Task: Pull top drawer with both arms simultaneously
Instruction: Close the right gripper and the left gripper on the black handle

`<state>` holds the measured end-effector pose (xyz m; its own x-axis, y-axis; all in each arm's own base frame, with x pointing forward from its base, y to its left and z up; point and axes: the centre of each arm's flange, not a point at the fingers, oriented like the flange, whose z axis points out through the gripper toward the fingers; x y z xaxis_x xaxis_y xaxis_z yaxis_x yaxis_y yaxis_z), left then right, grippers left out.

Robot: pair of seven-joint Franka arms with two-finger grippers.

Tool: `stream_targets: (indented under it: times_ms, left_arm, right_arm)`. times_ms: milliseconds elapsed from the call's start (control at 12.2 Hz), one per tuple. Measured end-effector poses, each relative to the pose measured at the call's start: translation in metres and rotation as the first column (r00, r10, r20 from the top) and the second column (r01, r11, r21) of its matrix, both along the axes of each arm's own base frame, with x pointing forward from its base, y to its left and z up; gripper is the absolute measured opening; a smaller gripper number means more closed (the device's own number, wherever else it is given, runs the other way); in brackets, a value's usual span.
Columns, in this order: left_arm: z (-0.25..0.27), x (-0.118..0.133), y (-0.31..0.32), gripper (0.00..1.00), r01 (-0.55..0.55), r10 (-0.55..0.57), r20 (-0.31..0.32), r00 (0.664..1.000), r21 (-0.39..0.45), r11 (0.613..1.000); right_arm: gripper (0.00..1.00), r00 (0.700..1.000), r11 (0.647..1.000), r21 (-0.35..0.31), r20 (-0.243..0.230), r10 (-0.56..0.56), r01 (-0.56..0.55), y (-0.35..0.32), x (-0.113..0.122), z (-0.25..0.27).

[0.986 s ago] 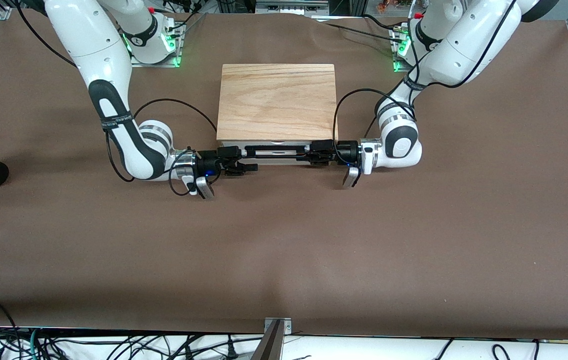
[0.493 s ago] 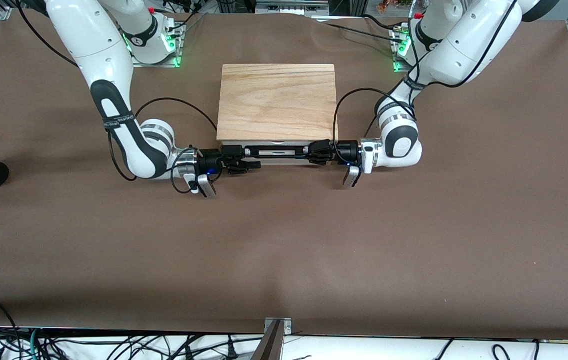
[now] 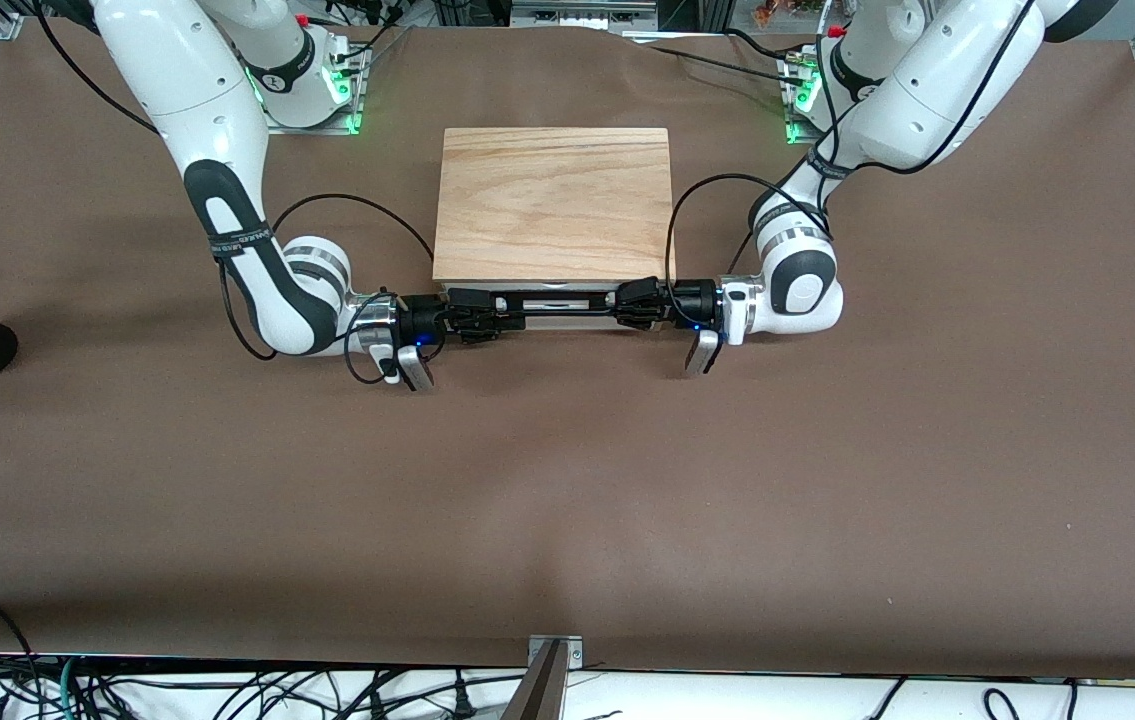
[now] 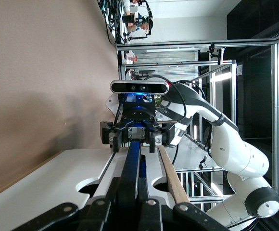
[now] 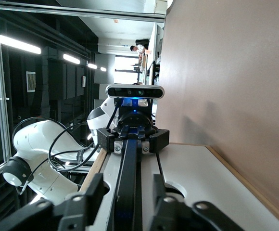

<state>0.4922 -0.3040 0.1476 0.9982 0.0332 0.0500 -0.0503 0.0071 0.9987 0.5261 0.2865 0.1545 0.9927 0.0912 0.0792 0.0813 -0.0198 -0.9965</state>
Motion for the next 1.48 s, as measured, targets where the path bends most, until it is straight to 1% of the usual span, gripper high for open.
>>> stream_targets:
  times_ms: [82,493,904,986,1068,1150,1232,1479]
  left_arm:
    - [0.0,0.0,0.0,0.18,0.0,0.0,0.0,1.0,0.0,1.0]
    - [0.0,0.0,0.0,0.18,0.0,0.0,0.001,1.0,0.0,1.0]
    - [0.0,0.0,0.0,0.18,0.0,0.0,0.002,1.0,0.0,1.0]
    - [0.0,0.0,0.0,0.18,0.0,0.0,0.002,1.0,0.0,1.0]
    - [0.0,0.0,0.0,0.18,0.0,0.0,0.003,1.0,0.0,1.0]
    - [0.0,0.0,0.0,0.18,0.0,0.0,0.003,1.0,-0.001,1.0]
    - [0.0,-0.001,-0.001,0.18,-0.001,0.001,0.006,1.0,-0.001,1.0]
    - [0.0,-0.001,-0.001,0.18,-0.001,0.001,0.007,1.0,-0.001,1.0]
  right_arm:
    - [0.4,1.0,1.0,0.0,0.0,0.0,0.0,0.0,0.0,0.0]
    - [0.4,1.0,1.0,0.003,-0.005,0.005,-0.005,0.001,-0.005,0.002]
    - [0.39,1.0,1.0,0.006,0.006,0.003,-0.003,-0.003,-0.01,0.004]
    - [0.33,1.0,1.0,0.007,0.006,0.006,-0.006,-0.003,-0.013,0.004]
    - [0.23,1.0,1.0,0.001,0.003,0.006,-0.006,-0.004,-0.016,0.001]
    - [0.23,1.0,1.0,0.001,0.004,0.004,-0.004,-0.004,-0.016,0.001]
    - [0.16,1.0,1.0,0.0,-0.001,0.003,-0.003,-0.004,-0.017,0.0]
    - [0.15,1.0,1.0,0.001,-0.001,0.004,-0.004,-0.004,-0.017,0.0]
